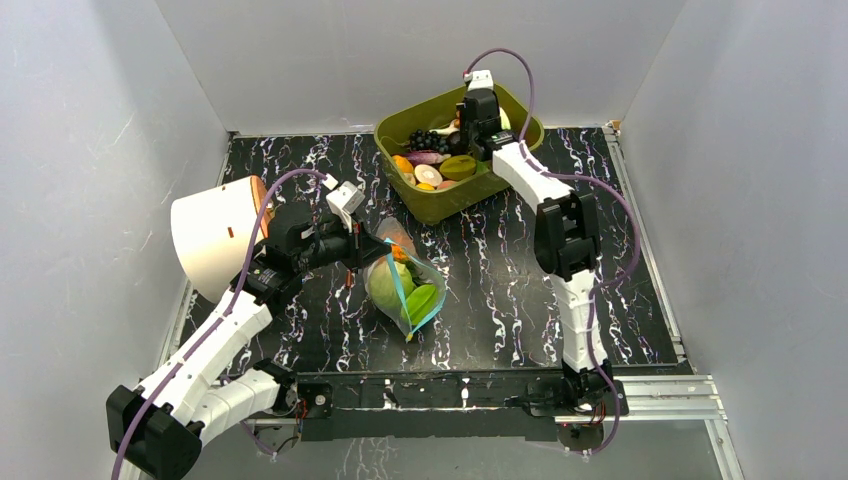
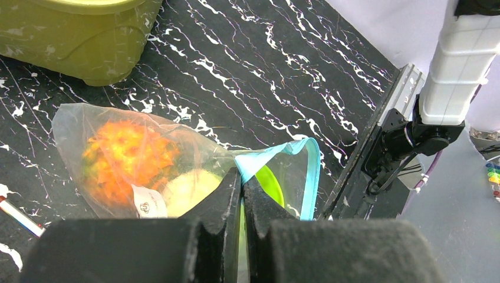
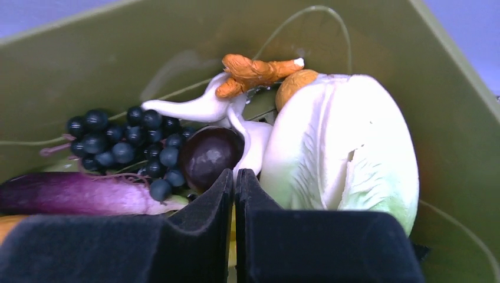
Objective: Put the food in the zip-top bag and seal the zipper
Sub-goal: Pick up the fake vegetable from the bin, then place the fake vegetable in the zipper food storage bag.
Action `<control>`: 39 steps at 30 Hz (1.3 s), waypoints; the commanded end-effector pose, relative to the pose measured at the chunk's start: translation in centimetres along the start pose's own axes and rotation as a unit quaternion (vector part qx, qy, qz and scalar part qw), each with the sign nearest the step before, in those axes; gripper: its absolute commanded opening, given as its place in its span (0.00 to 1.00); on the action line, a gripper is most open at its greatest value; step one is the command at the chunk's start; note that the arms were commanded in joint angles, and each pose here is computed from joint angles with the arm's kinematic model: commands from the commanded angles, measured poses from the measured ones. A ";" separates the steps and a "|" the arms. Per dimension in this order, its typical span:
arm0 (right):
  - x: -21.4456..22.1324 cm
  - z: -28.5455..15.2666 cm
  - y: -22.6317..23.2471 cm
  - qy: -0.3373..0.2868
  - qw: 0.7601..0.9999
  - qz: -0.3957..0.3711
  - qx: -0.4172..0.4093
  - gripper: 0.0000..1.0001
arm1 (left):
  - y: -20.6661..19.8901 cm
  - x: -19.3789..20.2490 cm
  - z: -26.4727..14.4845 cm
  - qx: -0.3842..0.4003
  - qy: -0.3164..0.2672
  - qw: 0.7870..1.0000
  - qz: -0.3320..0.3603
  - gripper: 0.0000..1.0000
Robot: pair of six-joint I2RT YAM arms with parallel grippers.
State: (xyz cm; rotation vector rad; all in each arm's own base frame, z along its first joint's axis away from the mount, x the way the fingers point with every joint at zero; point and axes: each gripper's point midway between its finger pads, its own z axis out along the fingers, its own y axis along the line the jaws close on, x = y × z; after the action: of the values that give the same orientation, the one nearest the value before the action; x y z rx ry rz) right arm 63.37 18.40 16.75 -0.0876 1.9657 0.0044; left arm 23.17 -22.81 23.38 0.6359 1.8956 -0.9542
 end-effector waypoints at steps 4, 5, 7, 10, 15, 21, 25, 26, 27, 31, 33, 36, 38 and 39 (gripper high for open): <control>-7.4 -5.2 0.1 -0.064 0.997 0.014 -0.047 0.00 | -0.4 -1.6 -0.6 0.002 -0.028 0.999 0.021 0.00; -7.6 -5.7 0.3 -0.064 0.996 0.014 -0.052 0.00 | -0.4 -1.6 -0.6 0.001 -0.028 0.999 0.022 0.00; -8.1 -6.7 0.8 -0.065 0.996 0.009 -0.062 0.00 | -0.1 -1.4 -0.6 -0.006 -0.026 0.999 0.021 0.00; -8.5 -8.2 1.4 -0.060 0.996 -0.011 -0.065 0.00 | 0.4 -1.4 -0.6 -0.020 -0.025 0.999 0.021 0.00; -9.8 -11.5 1.7 -0.062 0.995 -0.014 -0.078 0.00 | 0.4 -1.4 -0.7 -0.020 -0.029 0.999 0.018 0.00; -10.5 -17.2 2.7 -0.057 0.993 -0.005 -0.102 0.00 | 1.2 -1.1 -0.3 -0.038 -0.024 0.999 0.007 0.00; -9.2 -22.2 3.9 -0.048 0.990 -0.002 -0.131 0.00 | 1.4 -1.2 -0.1 -0.044 -0.025 0.999 -0.007 0.00; -9.0 -23.6 3.9 -0.050 0.989 0.002 -0.138 0.00 | 1.4 -1.4 0.0 -0.044 -0.029 0.999 -0.011 0.00; -8.8 -24.8 3.9 -0.051 0.988 0.006 -0.144 0.00 | 1.4 -1.5 0.0 -0.044 -0.031 0.998 -0.017 0.00; -7.8 -29.6 3.8 -0.048 0.983 0.009 -0.177 0.00 | 1.3 -1.7 0.3 -0.044 -0.038 0.997 -0.049 0.00; -7.3 -31.8 3.5 -0.047 0.979 0.008 -0.198 0.00 | 1.1 -1.7 0.4 -0.041 -0.037 0.996 -0.066 0.00; -6.6 -35.1 3.3 -0.052 0.971 0.026 -0.230 0.00 | 1.2 -2.1 0.4 -0.050 -0.040 0.995 -0.081 0.00; -5.8 -36.8 3.3 -0.048 0.967 0.034 -0.249 0.00 | 1.4 -2.4 0.3 -0.059 -0.041 0.994 -0.088 0.00; -5.3 -37.4 3.2 -0.044 0.965 0.037 -0.255 0.00 | 1.5 -2.6 0.3 -0.061 -0.039 0.994 -0.086 0.00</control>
State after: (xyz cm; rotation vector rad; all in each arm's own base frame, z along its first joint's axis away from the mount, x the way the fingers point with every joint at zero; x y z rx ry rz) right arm 33.95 20.03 35.23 -0.3372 1.8532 0.4326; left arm 24.64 -22.44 22.85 0.4215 1.9802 -0.9529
